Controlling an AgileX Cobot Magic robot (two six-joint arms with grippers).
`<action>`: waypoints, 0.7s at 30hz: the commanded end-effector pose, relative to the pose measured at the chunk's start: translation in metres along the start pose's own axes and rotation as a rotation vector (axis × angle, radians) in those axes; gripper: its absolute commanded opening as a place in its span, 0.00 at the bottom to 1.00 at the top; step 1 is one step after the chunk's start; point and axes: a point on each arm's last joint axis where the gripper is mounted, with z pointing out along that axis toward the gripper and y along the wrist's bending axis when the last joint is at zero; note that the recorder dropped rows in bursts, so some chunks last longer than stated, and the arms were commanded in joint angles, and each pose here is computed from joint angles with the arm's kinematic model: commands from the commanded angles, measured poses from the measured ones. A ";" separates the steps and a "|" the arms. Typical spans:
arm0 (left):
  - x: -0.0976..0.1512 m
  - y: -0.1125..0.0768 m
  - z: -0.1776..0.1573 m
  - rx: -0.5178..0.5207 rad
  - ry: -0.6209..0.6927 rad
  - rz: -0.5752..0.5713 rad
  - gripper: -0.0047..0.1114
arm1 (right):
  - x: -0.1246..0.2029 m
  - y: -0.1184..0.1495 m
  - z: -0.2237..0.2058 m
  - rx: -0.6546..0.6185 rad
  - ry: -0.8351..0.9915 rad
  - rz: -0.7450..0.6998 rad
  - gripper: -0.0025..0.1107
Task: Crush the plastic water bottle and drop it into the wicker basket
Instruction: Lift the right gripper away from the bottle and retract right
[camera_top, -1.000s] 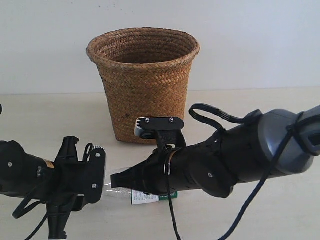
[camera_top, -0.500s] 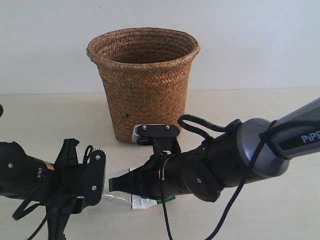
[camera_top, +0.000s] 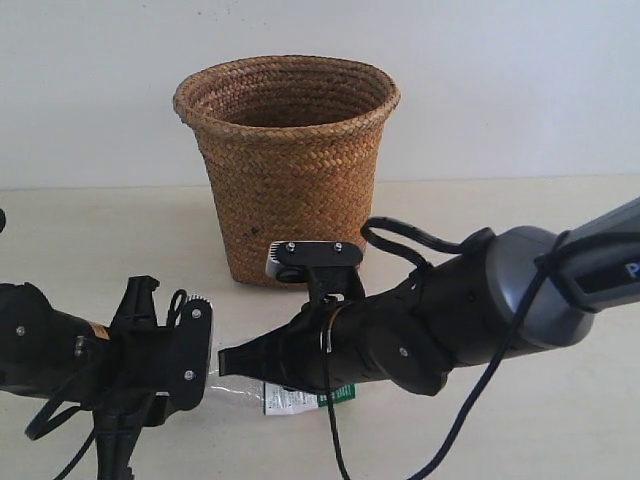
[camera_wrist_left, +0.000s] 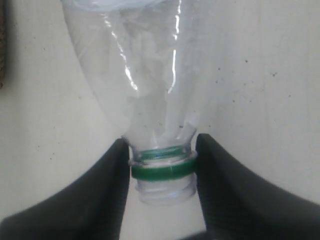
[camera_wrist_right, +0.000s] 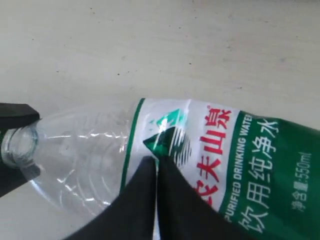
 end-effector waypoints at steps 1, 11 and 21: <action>-0.003 0.002 -0.003 -0.019 -0.010 0.015 0.08 | -0.003 0.001 -0.028 0.024 0.043 -0.027 0.03; -0.003 0.002 -0.003 -0.018 -0.010 0.015 0.08 | -0.007 -0.006 -0.122 -0.111 -0.247 -0.028 0.03; -0.003 0.002 -0.003 -0.020 -0.010 0.015 0.08 | 0.042 -0.042 -0.194 -0.194 -0.602 0.000 0.03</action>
